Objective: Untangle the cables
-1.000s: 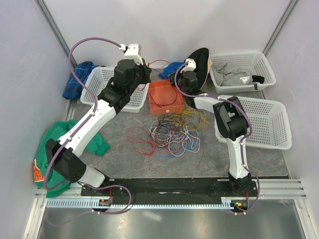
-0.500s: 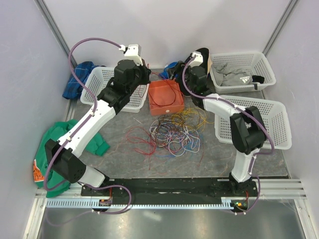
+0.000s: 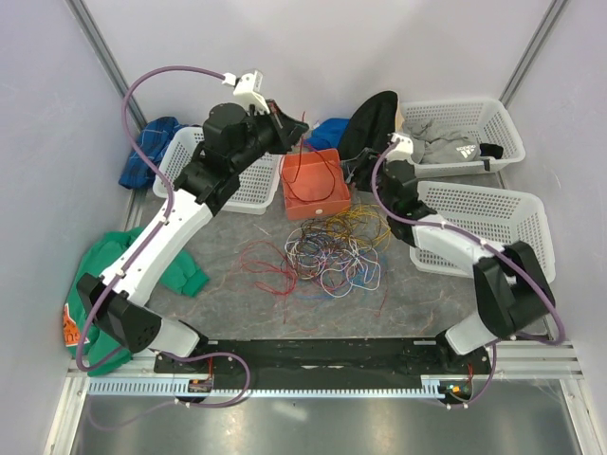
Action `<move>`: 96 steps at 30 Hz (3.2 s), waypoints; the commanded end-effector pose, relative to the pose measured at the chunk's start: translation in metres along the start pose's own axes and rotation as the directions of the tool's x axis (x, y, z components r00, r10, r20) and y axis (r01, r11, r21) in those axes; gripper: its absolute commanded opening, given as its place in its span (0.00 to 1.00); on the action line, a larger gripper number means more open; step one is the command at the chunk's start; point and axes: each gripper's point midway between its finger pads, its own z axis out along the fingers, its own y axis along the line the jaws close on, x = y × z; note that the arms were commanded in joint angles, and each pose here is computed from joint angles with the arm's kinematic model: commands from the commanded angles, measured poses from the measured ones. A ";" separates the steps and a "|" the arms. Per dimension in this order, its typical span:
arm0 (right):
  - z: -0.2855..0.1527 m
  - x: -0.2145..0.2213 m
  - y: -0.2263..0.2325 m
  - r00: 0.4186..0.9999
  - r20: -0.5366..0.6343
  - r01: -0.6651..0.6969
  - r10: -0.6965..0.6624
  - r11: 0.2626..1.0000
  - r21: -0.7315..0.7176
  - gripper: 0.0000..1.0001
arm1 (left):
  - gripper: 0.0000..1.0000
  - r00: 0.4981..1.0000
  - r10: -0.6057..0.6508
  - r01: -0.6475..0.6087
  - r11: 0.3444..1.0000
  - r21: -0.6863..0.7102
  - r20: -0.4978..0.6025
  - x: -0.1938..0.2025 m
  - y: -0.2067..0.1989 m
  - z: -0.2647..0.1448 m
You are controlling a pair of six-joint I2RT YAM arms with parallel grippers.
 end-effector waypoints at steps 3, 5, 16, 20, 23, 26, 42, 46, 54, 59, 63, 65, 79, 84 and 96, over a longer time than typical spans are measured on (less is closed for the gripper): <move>-0.045 -0.051 0.010 0.987 0.159 -0.039 0.040 0.999 -0.006 0.65 | 0.02 0.989 -0.148 0.141 0.967 0.213 0.020 -0.029 -0.070 -0.023; -0.055 -0.057 0.010 0.983 0.178 -0.046 0.046 0.999 -0.005 0.65 | 0.02 0.983 -0.185 0.184 0.964 0.194 -0.015 -0.013 -0.066 -0.022; -0.088 -0.054 0.007 0.979 0.180 -0.091 0.094 0.996 -0.025 0.65 | 0.02 0.951 -0.291 0.302 0.948 0.102 -0.108 0.043 -0.043 -0.001; -0.093 -0.041 0.002 0.984 0.147 -0.096 0.098 0.995 -0.022 0.65 | 0.02 0.975 -0.216 0.217 0.976 0.011 -0.049 0.047 -0.015 0.023; -0.097 -0.032 -0.003 0.988 0.125 -0.090 0.091 0.996 -0.016 0.64 | 0.02 0.991 -0.131 0.131 0.989 -0.075 0.006 0.039 0.009 0.045; -0.101 -0.026 -0.009 0.990 0.118 -0.083 0.082 0.997 0.000 0.64 | 0.02 0.994 -0.095 0.099 0.990 -0.096 0.049 0.023 0.022 0.066; -0.105 -0.035 -0.009 0.986 0.145 -0.081 0.080 0.997 0.005 0.64 | 0.02 0.932 -0.356 0.320 0.896 0.307 0.067 -0.051 -0.072 0.071; -0.112 -0.040 -0.006 0.983 0.162 -0.085 0.085 0.996 -0.006 0.64 | 0.02 0.921 -0.386 0.354 0.880 0.316 0.045 -0.035 -0.070 0.079; -0.127 -0.039 -0.014 0.979 0.186 -0.092 0.089 0.996 0.003 0.64 | 0.02 0.916 -0.397 0.388 0.914 0.117 0.063 0.018 0.021 0.121; -0.129 -0.026 -0.021 0.981 0.169 -0.099 0.097 0.995 0.007 0.64 | 0.02 0.946 -0.317 0.319 0.948 -0.024 0.066 0.041 0.071 0.130; -0.126 -0.020 -0.021 0.983 0.155 -0.100 0.098 0.995 0.002 0.64 | 0.02 0.976 -0.215 0.218 0.966 -0.140 0.036 0.055 0.093 0.129; -0.124 -0.018 -0.021 0.983 0.151 -0.105 0.104 0.994 -0.001 0.64 | 0.02 0.990 -0.141 0.139 0.970 -0.199 0.007 0.062 0.103 0.128; -0.116 -0.004 -0.026 0.987 0.114 -0.113 0.111 0.994 0.006 0.64 | 0.02 0.962 0.117 -0.199 0.919 -0.341 -0.246 0.094 0.115 0.096; -0.116 -0.002 -0.026 0.988 0.109 -0.110 0.109 0.994 0.005 0.64 | 0.02 0.953 0.021 -0.122 0.939 -0.322 -0.302 0.133 0.106 0.084; -0.118 -0.002 -0.026 0.987 0.111 -0.114 0.113 0.994 0.002 0.63 | 0.02 0.944 -0.037 -0.055 0.963 -0.265 -0.327 0.160 0.065 0.062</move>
